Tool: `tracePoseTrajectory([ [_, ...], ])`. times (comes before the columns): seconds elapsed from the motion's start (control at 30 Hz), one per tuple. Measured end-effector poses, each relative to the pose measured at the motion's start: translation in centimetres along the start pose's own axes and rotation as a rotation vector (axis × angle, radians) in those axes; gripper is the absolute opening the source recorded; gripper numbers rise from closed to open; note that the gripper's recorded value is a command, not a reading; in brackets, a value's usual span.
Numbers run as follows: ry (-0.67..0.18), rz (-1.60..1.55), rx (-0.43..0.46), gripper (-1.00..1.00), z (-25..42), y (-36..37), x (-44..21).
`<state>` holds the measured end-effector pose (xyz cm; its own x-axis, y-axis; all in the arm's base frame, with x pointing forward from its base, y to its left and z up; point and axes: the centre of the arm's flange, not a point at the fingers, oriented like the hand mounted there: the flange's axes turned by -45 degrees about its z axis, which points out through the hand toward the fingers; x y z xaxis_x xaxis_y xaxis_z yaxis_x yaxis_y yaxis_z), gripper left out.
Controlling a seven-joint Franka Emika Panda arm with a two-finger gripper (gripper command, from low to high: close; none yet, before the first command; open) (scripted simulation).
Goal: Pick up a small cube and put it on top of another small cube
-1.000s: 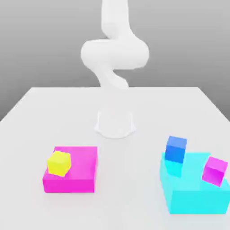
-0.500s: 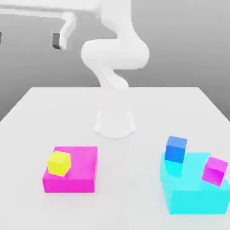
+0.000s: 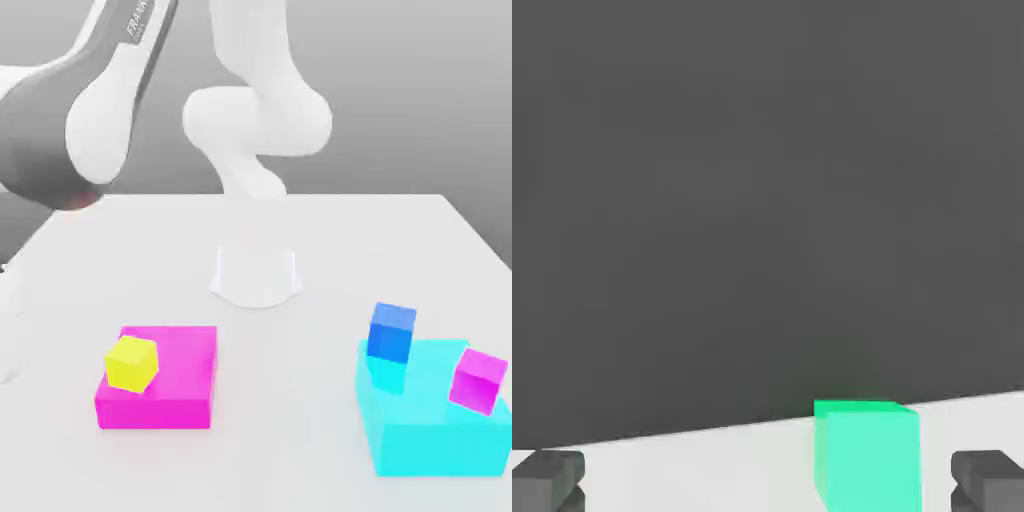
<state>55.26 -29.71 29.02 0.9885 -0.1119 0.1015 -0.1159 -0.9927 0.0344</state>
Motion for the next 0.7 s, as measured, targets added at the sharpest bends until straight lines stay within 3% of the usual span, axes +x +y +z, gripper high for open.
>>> tracePoseTrajectory([
  [0.13,-0.081,0.012,0.025,0.0,7.2,3.4,-1.9],
  [0.27,-0.101,0.014,0.033,0.0,14.1,4.1,-2.9],
  [0.3,-0.101,0.014,0.033,-1.0,15.1,4.1,-3.1],
  [0.5,-0.102,0.015,0.036,-1.0,15.6,4.0,-3.2],
  [0.63,-0.102,0.015,0.036,-1.0,10.8,4.2,-2.6],
  [0.7,-0.094,-0.005,0.054,-1.0,8.4,0.3,-1.4],
])
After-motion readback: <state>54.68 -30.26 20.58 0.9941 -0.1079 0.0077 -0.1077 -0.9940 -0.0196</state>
